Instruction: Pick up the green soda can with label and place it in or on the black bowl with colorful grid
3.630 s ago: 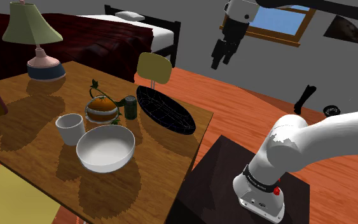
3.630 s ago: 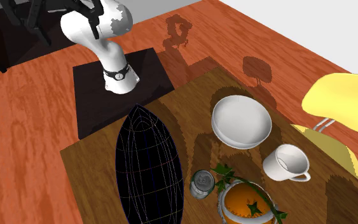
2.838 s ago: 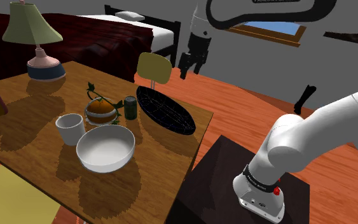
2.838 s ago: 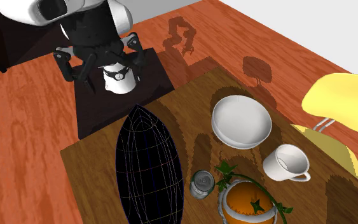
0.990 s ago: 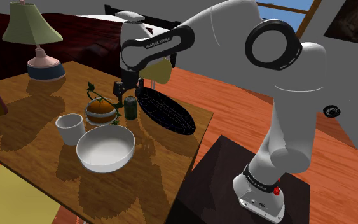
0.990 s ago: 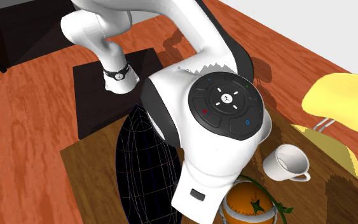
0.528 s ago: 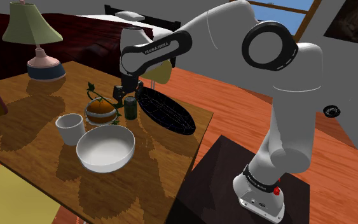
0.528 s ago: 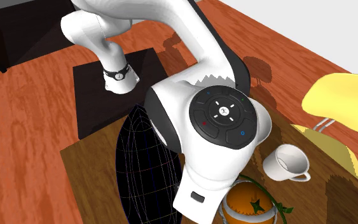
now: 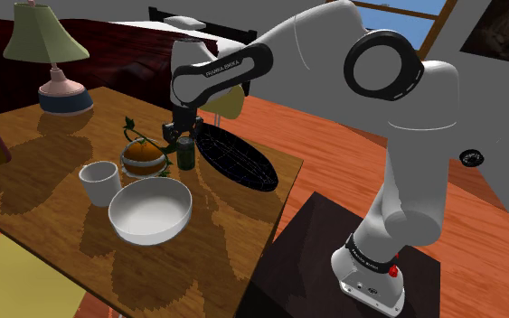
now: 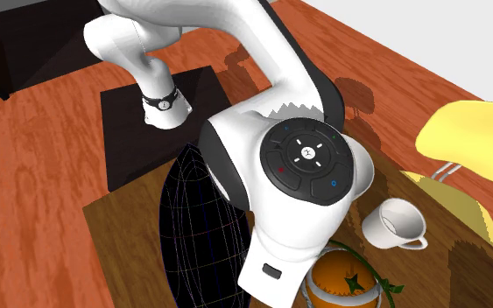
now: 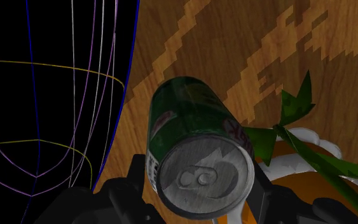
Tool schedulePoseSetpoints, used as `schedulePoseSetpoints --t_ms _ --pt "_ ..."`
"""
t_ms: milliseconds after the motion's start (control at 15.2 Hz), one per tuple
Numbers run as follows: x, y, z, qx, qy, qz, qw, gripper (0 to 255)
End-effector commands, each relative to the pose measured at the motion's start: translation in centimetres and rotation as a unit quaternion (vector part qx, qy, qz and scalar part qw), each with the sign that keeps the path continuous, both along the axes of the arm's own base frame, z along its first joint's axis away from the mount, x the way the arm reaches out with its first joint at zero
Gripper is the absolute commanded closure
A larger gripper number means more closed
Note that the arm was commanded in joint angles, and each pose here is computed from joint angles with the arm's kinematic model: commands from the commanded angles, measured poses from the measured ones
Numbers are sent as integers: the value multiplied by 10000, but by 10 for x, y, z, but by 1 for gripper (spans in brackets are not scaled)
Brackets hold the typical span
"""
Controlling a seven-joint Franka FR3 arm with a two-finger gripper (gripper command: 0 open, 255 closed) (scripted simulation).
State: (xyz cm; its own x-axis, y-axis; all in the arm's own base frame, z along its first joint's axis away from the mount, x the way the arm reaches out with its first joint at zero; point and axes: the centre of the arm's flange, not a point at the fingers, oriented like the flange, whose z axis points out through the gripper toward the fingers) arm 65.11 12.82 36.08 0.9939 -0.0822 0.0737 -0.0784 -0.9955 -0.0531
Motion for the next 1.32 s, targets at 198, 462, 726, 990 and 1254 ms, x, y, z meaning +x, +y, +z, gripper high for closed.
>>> schedulePoseSetpoints --t_ms 198,462,726,990,1254 --pt "0 1 0 2 2 3 10000 255" --pt "0 0 16 2 2 3 10000 255" --pt "0 0 37 2 2 3 10000 255" --pt "0 0 58 2 2 3 10000 255" --pt "0 0 79 2 2 3 10000 255"
